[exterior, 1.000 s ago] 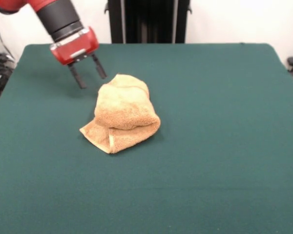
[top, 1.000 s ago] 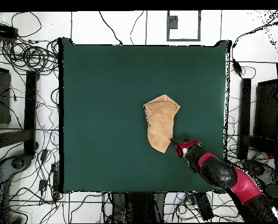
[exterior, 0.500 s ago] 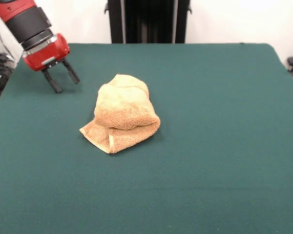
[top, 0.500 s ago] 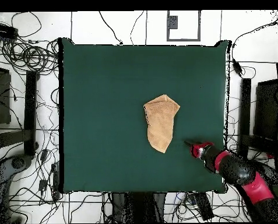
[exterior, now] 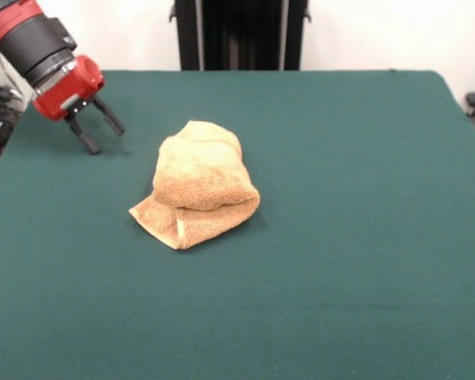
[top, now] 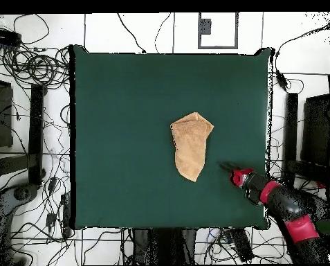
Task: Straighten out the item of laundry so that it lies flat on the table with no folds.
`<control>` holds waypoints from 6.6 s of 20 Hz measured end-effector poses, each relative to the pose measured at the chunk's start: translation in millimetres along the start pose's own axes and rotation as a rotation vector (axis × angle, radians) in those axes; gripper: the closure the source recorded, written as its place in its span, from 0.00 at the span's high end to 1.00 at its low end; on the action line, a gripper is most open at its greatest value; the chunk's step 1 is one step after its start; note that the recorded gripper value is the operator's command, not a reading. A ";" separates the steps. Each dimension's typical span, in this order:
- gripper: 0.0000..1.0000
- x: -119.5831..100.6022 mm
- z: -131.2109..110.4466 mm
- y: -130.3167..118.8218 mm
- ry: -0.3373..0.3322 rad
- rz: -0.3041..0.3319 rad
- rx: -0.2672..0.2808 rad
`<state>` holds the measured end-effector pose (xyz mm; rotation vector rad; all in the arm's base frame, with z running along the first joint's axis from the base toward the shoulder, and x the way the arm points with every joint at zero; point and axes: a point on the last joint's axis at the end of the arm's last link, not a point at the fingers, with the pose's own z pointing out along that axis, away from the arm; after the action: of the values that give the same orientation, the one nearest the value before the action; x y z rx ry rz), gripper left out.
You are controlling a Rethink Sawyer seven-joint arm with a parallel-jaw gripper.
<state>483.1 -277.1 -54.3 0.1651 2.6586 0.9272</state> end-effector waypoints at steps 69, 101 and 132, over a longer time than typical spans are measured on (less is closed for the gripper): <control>1.00 -97.5 116.6 91.4 -0.342 0.104 0.104; 1.00 -94.0 133.1 120.1 -0.182 -0.162 0.336; 1.00 -98.9 100.3 111.0 -0.188 0.096 0.342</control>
<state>610.3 -152.4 -33.5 0.4389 2.6276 0.4489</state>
